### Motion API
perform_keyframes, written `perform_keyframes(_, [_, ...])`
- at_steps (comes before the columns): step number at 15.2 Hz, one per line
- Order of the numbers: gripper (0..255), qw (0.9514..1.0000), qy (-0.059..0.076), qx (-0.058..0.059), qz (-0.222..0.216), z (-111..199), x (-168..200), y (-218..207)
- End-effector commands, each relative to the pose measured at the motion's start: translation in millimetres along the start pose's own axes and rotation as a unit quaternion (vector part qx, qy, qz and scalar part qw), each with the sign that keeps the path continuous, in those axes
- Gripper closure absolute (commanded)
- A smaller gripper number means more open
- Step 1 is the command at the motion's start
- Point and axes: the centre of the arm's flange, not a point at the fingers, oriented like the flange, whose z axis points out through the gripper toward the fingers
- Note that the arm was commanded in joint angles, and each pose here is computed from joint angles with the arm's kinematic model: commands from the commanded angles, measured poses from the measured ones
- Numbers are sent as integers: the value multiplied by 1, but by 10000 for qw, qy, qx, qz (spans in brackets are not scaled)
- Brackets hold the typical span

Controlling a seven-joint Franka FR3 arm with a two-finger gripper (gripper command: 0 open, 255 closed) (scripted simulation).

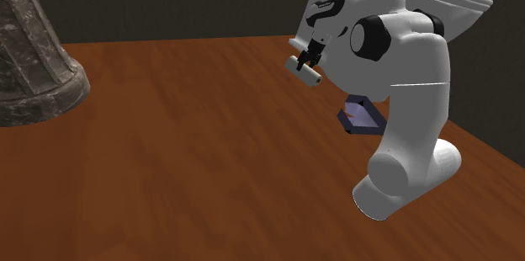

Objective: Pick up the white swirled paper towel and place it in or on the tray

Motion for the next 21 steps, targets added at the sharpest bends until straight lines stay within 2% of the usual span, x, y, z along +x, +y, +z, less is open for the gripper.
perform_keyframes(1, [0,10000,0,0,0,0,0,0])
perform_keyframes(2, [0,10000,0,0,0,0,0,0])
perform_keyframes(3, [255,10000,0,0,0,0,0,0])
perform_keyframes(12, [255,10000,0,0,0,0,0,0])
perform_keyframes(21, [255,10000,0,0,0,-46,0,-10])
